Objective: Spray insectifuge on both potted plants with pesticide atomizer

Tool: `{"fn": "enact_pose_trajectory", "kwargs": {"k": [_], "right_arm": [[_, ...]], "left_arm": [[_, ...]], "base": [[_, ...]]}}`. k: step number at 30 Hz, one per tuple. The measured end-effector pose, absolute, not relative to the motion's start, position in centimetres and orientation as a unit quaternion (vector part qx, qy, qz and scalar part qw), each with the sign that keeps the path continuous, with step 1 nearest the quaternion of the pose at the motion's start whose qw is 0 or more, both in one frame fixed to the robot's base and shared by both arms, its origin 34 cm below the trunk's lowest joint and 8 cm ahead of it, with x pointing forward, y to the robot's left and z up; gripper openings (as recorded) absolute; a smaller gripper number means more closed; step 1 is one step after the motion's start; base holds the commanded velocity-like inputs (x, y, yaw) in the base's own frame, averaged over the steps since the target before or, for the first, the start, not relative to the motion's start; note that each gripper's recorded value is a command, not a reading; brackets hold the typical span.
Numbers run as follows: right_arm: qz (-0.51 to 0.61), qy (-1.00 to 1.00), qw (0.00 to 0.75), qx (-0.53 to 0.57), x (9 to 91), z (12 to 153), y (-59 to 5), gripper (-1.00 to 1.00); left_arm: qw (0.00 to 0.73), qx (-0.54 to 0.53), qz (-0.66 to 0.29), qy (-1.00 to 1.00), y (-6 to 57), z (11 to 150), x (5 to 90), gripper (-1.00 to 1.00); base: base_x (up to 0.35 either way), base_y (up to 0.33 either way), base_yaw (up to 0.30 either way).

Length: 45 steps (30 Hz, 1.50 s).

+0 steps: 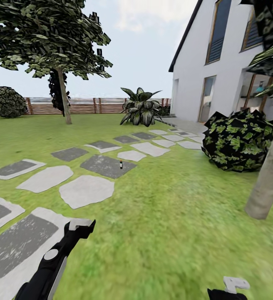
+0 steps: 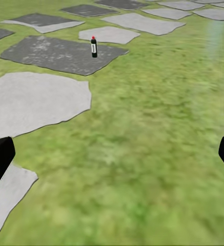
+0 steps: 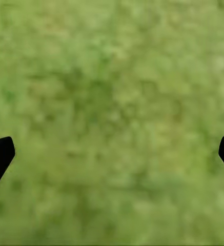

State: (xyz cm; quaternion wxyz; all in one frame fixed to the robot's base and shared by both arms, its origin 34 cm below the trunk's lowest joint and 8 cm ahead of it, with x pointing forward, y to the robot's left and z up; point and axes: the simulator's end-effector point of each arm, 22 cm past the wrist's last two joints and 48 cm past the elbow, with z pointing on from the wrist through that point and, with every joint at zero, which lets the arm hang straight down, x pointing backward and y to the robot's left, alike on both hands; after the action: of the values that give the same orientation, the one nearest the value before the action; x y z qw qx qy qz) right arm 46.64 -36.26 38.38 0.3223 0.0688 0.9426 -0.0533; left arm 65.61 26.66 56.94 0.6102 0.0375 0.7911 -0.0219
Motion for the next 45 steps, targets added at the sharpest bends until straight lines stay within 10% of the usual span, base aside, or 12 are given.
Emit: {"fn": "enact_pose_trajectory", "kwargs": {"k": [45], "right_arm": [[-0.053,0.943,0.322,0.069,46.64,38.38,-36.25,1.00]], "left_arm": [[0.610,0.037,-0.022,0.791,26.66,56.94,65.61,1.00]], "base": [[0.331,0.179,0.000]]}}
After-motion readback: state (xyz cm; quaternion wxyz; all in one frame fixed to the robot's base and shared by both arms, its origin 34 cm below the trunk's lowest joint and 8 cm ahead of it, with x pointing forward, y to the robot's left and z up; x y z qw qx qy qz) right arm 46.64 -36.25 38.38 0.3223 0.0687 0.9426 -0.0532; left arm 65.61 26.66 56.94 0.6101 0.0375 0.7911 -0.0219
